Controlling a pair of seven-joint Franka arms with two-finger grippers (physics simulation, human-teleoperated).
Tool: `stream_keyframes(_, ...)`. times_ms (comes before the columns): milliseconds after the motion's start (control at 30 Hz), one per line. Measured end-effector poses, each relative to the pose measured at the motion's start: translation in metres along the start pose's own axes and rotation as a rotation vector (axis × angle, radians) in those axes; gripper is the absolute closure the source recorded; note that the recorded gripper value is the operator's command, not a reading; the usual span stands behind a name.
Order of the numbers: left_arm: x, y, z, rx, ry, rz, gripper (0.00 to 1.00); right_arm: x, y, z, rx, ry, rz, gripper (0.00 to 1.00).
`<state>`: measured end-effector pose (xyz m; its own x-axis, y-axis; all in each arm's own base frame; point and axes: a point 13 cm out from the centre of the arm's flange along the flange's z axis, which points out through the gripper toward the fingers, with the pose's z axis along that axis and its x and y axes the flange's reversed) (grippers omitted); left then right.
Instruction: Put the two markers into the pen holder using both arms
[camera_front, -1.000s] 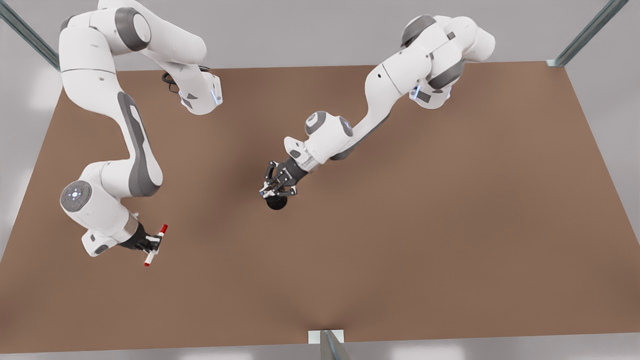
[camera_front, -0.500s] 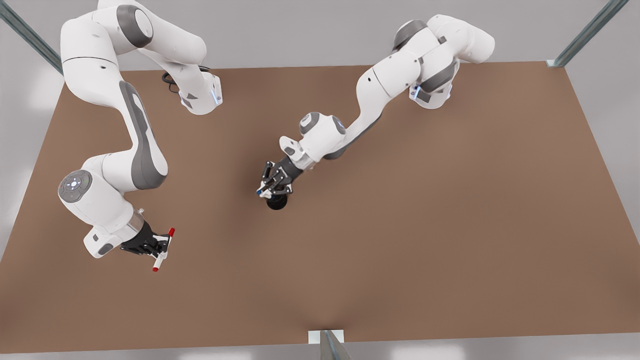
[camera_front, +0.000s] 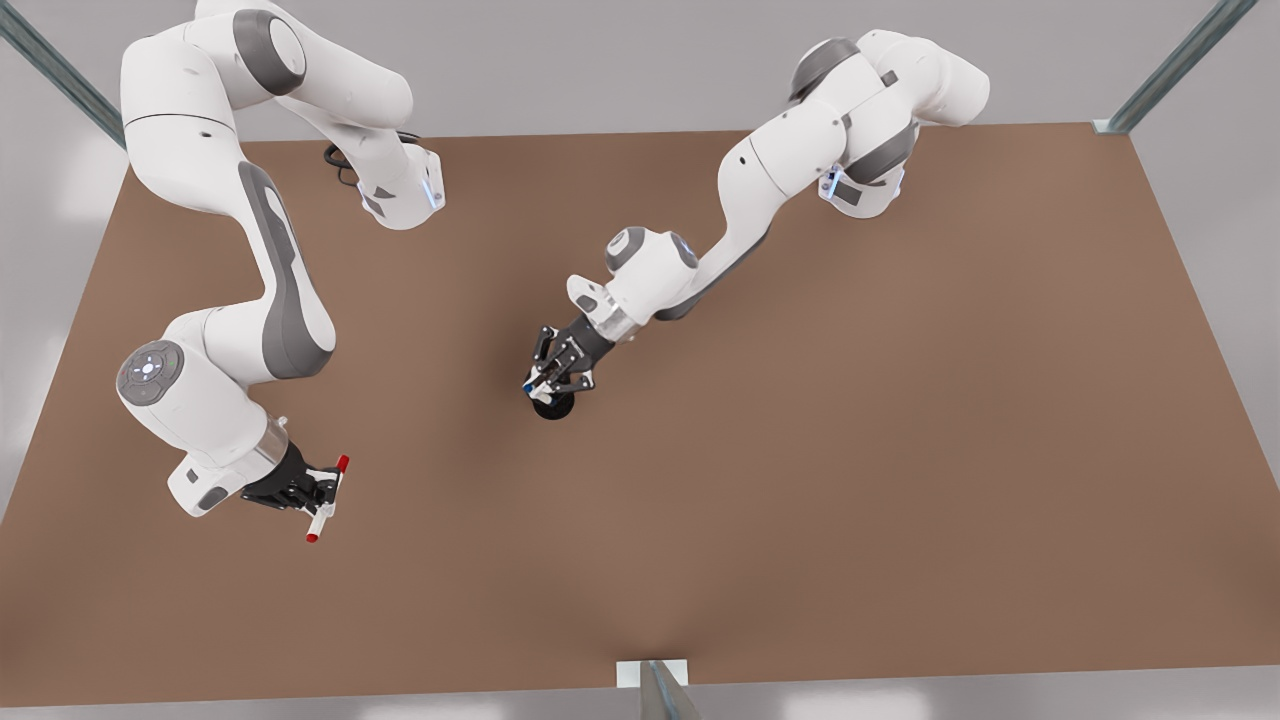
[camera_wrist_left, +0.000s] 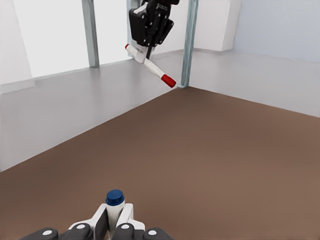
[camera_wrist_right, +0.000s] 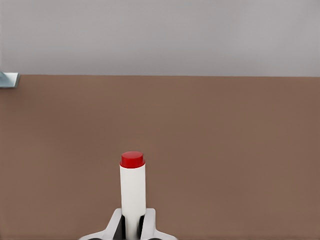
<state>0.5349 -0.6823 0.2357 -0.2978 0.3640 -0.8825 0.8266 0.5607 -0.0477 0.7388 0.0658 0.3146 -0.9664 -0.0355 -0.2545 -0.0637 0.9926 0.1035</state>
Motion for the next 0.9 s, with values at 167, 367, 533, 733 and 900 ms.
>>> stream_keyframes(167, -0.002, -0.009, 0.000, 0.008, -0.004, 0.009, 0.79, 0.000, 0.000, 0.000, 0.000, 0.000, -0.004, 0.79)
stream_keyframes(367, -0.002, -0.033, 0.002, 0.032, -0.004, 0.014, 0.79, 0.000, 0.000, 0.000, -0.001, 0.000, -0.009, 0.79)
stream_keyframes(533, 0.002, -0.028, 0.003, 0.024, -0.001, 0.013, 0.79, 0.000, 0.001, 0.000, -0.001, 0.000, -0.012, 0.79)
stream_keyframes(733, 0.005, -0.013, 0.003, 0.004, 0.001, 0.029, 0.79, 0.000, 0.000, 0.000, -0.001, 0.001, -0.012, 0.79)
stream_keyframes(900, 0.007, -0.024, 0.004, 0.016, 0.002, 0.031, 0.79, 0.001, 0.000, 0.001, -0.001, 0.001, -0.014, 0.79)
